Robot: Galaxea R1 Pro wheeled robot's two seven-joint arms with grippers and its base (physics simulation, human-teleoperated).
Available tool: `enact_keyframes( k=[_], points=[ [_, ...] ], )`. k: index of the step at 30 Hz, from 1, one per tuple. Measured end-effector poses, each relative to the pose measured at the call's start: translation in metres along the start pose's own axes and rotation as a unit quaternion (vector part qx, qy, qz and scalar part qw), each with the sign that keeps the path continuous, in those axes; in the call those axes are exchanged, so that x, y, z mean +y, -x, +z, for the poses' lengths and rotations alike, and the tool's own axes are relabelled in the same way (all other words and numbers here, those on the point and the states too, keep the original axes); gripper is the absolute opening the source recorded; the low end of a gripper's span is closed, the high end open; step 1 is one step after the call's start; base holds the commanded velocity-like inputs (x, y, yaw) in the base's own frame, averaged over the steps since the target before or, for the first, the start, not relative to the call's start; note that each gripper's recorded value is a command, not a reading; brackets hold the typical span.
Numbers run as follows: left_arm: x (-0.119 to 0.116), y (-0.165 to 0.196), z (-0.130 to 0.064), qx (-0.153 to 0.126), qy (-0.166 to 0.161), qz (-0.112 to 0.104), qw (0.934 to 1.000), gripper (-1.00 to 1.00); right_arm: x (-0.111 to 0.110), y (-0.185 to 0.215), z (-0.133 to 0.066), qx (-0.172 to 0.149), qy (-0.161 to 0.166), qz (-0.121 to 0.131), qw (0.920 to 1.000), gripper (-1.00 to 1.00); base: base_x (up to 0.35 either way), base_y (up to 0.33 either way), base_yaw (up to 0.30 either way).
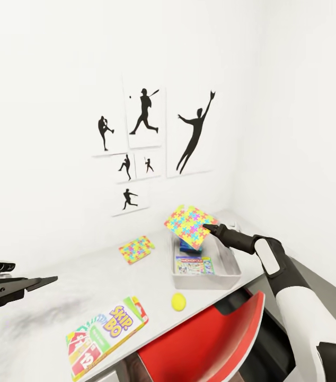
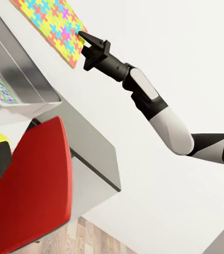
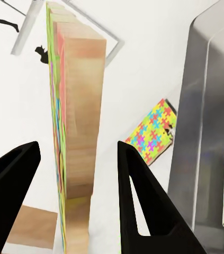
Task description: Put all the toys in the child's room - the three board games (two on the bed and one on the table), the two jigsaw puzzles on the table, and the tennis ball on the table - inside the toy box on the table in the child's room.
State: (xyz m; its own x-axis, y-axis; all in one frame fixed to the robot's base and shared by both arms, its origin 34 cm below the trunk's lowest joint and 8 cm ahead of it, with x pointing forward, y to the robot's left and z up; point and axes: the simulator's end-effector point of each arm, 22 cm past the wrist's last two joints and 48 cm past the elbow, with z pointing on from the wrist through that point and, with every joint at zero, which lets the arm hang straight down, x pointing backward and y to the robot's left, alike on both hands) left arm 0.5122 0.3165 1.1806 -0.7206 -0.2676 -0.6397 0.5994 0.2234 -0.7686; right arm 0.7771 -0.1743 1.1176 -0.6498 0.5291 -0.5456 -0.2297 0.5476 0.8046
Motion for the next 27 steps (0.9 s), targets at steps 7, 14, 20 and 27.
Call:
enact_keyframes(
  k=[7, 14, 20, 27],
  points=[
    [0.0, 0.003, -0.003, -0.005, 0.002, 0.003, 1.0, 1.0, 0.0, 0.0, 0.0, 0.0, 0.0, 0.0, 1.0, -1.0, 0.092, 0.055, 0.0],
    [0.0, 0.005, -0.004, -0.008, 0.003, 0.004, 1.0, 1.0, -0.001, 0.0, 0.0, 0.0, -0.001, 0.0, 1.0, -1.0, 0.072, 0.005, 0.0],
    [0.0, 0.005, -0.004, -0.008, 0.003, 0.004, 1.0, 1.0, -0.001, 0.0, 0.0, 0.0, -0.001, 0.0, 1.0, -1.0, 0.016, 0.001, 0.0],
    [0.0, 0.005, -0.004, -0.008, 0.003, 0.004, 1.0, 1.0, -0.01, 0.0, 0.001, 0.0, -0.023, 0.0, 0.9997, -1.0, 0.001, 0.0, 0.0]
  ],
)
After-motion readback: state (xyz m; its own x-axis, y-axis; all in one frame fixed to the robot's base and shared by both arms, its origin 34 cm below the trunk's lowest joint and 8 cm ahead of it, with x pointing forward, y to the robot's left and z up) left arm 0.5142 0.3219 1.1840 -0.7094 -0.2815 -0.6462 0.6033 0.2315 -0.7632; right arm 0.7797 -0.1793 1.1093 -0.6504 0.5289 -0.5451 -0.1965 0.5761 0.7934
